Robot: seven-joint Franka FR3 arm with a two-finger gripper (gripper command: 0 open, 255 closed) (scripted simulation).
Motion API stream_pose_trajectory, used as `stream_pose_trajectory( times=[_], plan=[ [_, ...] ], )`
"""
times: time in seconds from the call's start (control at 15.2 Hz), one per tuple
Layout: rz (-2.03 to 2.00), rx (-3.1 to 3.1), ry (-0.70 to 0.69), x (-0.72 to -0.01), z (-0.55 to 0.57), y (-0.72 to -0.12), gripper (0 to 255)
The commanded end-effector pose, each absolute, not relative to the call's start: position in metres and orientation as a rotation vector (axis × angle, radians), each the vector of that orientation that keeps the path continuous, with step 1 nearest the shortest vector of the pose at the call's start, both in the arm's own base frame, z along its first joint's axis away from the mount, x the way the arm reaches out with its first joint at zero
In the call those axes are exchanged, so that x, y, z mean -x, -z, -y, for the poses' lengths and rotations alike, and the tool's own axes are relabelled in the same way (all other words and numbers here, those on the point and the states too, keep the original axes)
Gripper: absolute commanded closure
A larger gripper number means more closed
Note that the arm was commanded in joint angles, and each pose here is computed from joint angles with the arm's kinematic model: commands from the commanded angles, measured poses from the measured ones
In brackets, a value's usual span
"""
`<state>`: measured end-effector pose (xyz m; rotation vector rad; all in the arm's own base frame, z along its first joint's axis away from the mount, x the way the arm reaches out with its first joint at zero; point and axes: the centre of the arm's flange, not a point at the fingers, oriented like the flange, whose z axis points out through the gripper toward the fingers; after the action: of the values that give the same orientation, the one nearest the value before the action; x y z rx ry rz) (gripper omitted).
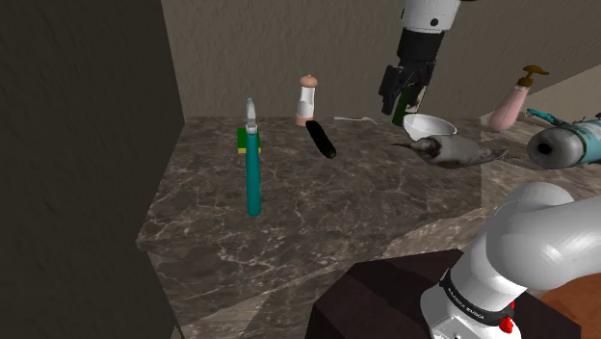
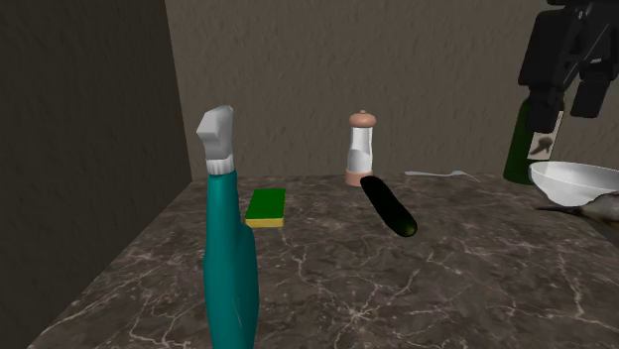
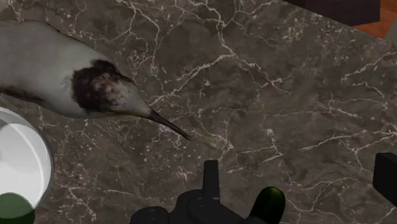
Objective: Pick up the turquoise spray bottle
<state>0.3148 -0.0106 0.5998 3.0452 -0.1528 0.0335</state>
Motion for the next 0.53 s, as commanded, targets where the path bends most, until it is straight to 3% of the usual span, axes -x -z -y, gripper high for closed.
stream_pose_trajectory(
  times=[0.0, 0.46],
  plan=[
    [0.153, -3.045, -0.034, -0.315, 0.011, -0.600, 0],
    [0.203, -3.040, -0.051, -0.337, -0.079, -0.606, 0]
  ],
)
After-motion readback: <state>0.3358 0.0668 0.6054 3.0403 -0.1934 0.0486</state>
